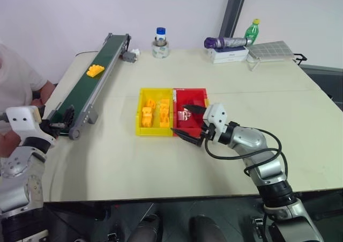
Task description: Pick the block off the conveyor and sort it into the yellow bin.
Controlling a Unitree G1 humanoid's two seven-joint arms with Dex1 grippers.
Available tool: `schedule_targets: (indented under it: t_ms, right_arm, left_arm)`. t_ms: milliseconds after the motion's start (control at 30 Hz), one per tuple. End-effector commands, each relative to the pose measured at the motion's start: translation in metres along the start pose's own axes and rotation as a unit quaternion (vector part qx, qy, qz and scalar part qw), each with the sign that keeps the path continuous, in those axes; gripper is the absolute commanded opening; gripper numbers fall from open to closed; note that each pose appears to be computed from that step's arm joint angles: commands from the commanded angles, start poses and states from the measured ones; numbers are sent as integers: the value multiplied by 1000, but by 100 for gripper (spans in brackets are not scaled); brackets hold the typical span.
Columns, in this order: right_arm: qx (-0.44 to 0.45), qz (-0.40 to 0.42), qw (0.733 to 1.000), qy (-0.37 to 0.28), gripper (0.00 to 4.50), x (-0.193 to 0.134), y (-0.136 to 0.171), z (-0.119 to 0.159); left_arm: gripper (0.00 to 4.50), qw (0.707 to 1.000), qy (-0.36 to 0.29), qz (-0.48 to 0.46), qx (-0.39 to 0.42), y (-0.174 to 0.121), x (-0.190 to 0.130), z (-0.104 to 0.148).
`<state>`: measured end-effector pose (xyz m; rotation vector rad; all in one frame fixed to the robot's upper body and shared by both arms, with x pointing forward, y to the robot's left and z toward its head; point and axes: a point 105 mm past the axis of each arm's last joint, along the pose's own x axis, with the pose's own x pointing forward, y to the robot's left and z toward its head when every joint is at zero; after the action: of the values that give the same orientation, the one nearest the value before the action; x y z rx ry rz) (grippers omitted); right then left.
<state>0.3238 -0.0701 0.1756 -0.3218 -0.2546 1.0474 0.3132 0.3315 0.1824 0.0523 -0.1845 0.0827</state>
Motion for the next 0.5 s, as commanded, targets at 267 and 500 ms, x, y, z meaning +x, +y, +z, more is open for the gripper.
schedule_targets:
  t_ms: [267, 500]
  right_arm:
    - [-15, 3, 1000, -23, 450, 4, 4, 15]
    - [-14, 0, 1000, -24, 450, 5, 4, 16]
  left_arm:
    - [449, 999, 11, -2, 34, 11, 27, 18]
    - [449, 997, 47, -43, 44, 13, 52, 15]
